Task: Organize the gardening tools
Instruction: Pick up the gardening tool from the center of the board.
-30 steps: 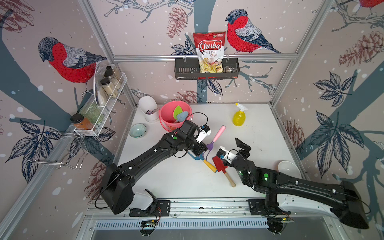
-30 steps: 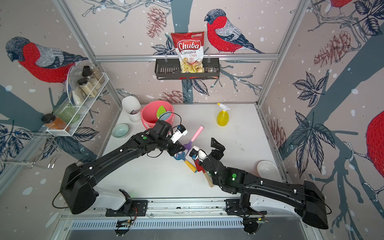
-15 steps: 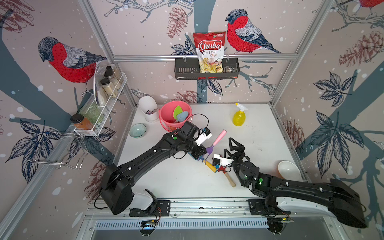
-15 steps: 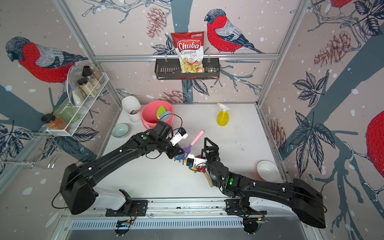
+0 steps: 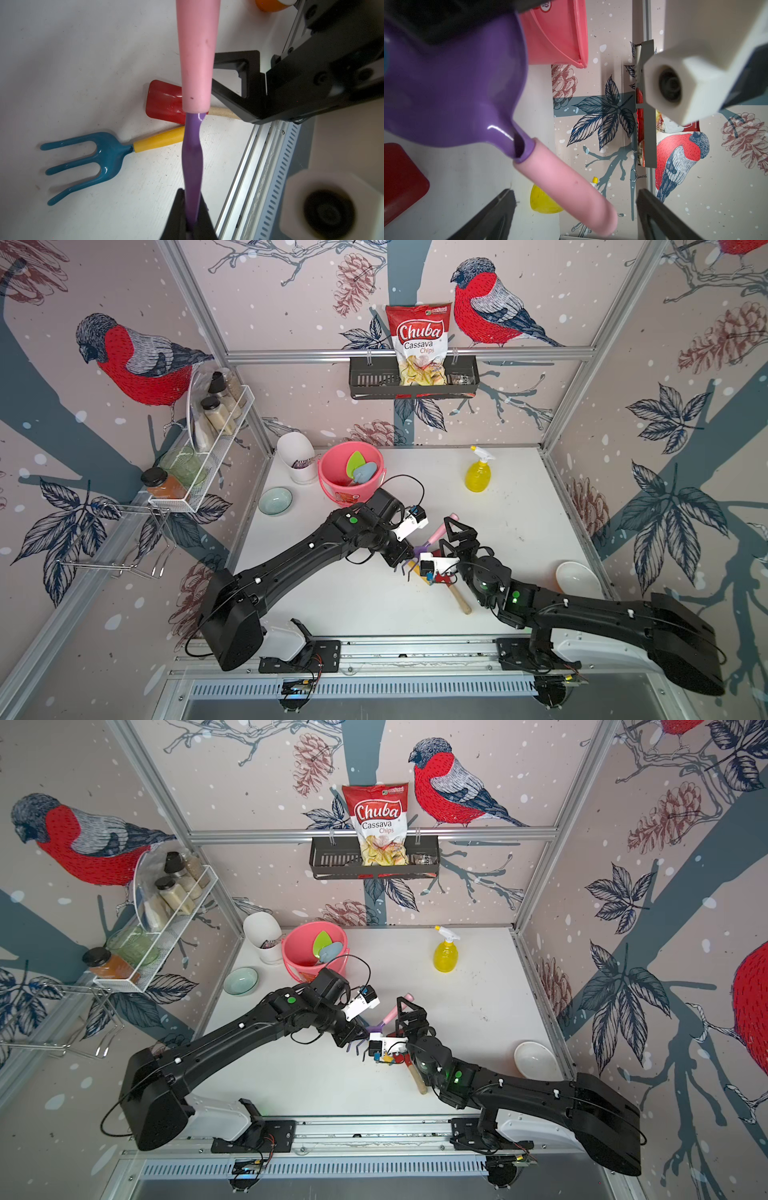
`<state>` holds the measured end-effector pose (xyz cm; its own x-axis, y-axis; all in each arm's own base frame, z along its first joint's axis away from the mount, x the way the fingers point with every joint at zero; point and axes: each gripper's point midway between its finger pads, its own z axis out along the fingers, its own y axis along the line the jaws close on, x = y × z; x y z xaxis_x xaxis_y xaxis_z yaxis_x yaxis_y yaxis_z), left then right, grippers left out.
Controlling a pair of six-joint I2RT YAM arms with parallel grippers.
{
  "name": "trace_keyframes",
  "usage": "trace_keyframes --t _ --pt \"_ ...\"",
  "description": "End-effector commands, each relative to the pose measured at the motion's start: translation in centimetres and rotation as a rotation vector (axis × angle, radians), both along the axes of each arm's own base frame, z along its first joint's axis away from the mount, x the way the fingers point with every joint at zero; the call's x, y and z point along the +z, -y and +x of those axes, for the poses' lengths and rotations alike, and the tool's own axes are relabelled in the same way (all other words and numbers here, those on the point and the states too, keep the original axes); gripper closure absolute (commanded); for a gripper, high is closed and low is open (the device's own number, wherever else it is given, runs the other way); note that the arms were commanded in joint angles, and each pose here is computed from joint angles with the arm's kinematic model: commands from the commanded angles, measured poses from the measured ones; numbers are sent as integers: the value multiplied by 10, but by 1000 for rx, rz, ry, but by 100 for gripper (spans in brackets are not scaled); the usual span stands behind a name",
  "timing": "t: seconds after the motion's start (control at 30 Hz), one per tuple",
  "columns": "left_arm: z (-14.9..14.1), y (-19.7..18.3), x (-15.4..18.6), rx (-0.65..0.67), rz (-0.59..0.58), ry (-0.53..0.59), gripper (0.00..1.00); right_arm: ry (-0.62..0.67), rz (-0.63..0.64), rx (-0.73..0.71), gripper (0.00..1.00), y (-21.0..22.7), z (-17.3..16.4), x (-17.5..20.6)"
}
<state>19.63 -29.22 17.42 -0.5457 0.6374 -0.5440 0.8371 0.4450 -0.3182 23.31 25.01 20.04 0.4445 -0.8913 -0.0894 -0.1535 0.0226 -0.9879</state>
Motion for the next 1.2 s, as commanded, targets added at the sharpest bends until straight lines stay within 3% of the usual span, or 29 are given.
trace_keyframes --t 0.0,0.7,0.93,1.17 --pt "-3 -1 2 -22 10 11 100 -12 19 35 16 -6 0 0" --pt "1 -2 6 -43 45 38 100 -23 -6 52 79 -12 -1 -9" --pt "5 -6 13 -18 45 77 100 -47 19 20 94 -13 2 -9" --pt "20 -13 45 67 -1 212 49 -83 90 -51 99 -5 7 -8"
